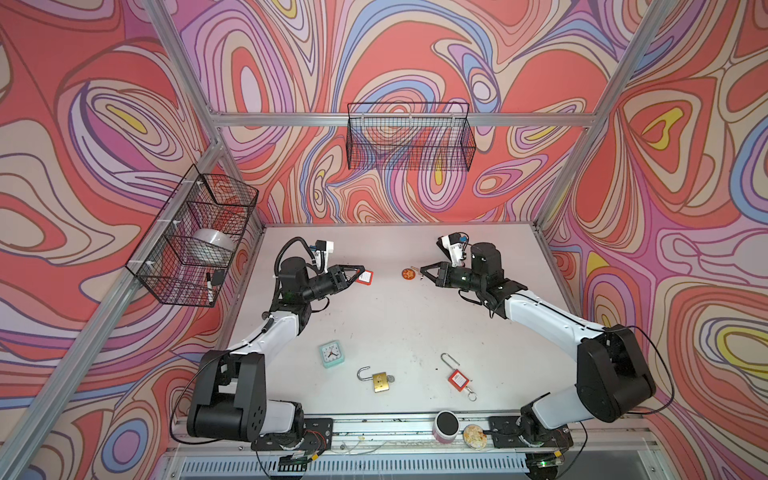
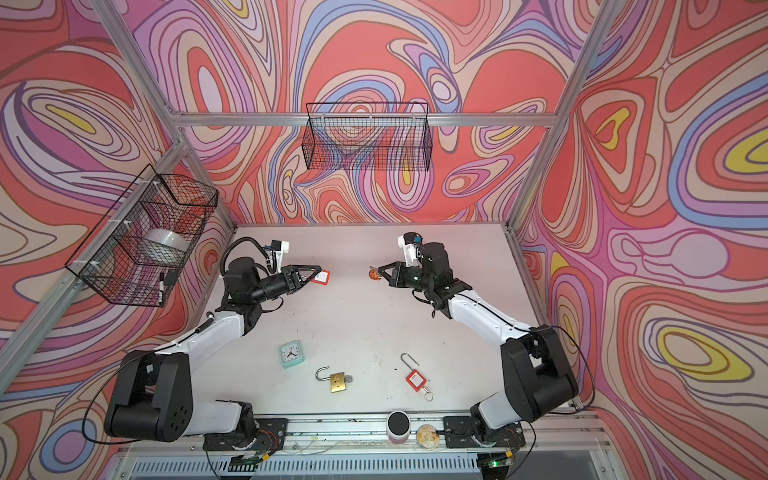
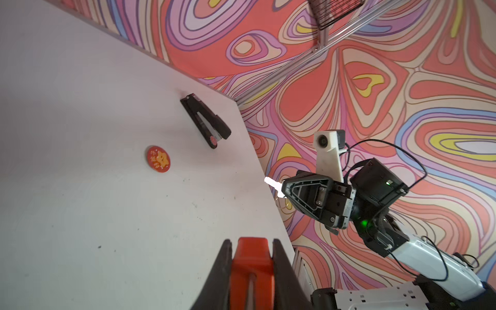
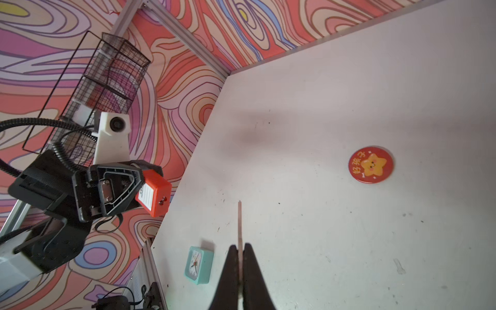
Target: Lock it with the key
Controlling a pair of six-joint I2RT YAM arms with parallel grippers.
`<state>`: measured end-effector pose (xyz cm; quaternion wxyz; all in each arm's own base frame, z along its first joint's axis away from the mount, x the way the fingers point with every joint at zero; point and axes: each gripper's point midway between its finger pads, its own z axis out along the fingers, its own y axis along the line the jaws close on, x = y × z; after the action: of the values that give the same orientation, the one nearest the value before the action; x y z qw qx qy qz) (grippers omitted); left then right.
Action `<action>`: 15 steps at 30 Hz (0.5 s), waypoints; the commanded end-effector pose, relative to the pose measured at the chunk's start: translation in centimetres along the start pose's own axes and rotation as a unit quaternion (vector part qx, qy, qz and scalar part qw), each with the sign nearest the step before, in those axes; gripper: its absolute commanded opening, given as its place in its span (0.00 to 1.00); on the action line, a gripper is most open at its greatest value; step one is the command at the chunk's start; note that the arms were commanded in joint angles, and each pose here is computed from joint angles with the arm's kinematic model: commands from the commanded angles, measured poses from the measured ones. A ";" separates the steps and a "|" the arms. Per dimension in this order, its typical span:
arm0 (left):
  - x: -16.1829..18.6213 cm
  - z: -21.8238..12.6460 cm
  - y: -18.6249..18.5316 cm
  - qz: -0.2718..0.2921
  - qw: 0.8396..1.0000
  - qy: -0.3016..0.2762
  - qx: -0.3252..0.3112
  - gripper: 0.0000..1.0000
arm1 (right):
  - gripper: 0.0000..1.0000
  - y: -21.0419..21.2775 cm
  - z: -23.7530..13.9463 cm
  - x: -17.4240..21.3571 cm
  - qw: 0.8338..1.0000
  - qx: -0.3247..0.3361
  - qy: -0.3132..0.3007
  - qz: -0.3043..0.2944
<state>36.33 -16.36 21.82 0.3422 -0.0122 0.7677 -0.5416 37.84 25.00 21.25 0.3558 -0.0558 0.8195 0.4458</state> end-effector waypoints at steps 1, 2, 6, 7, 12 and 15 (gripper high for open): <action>1.5 0.0 2.2 0.003 0.998 0.035 -0.057 0.00 | 0.00 -1.3 -0.6 -0.9 0.998 0.046 -0.033 0.004; 1.7 0.2 2.6 -0.001 0.998 0.039 -0.059 0.00 | 0.00 -1.5 -0.6 -0.8 0.998 0.051 -0.033 0.005; 2.4 1.5 4.7 -0.016 0.996 0.056 -0.073 0.00 | 0.00 -1.7 -0.8 -0.7 0.997 0.058 -0.044 0.009; 2.6 1.8 5.1 -0.018 0.995 0.060 -0.073 0.00 | 0.00 -1.6 -0.9 -0.7 0.997 0.061 -0.046 0.010; 2.9 3.3 6.8 -0.028 0.992 0.085 -0.084 0.00 | 0.00 -1.1 -1.0 -0.5 0.997 0.060 -0.056 0.010; 3.3 4.2 7.6 -0.027 0.989 0.108 -0.098 0.00 | 0.00 -1.5 -0.9 0.2 0.997 0.059 -0.054 0.013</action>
<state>37.99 -17.41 12.54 0.2340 -0.0376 0.8435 -0.4819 37.93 23.59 20.15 0.3824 -0.0060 0.8309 0.4041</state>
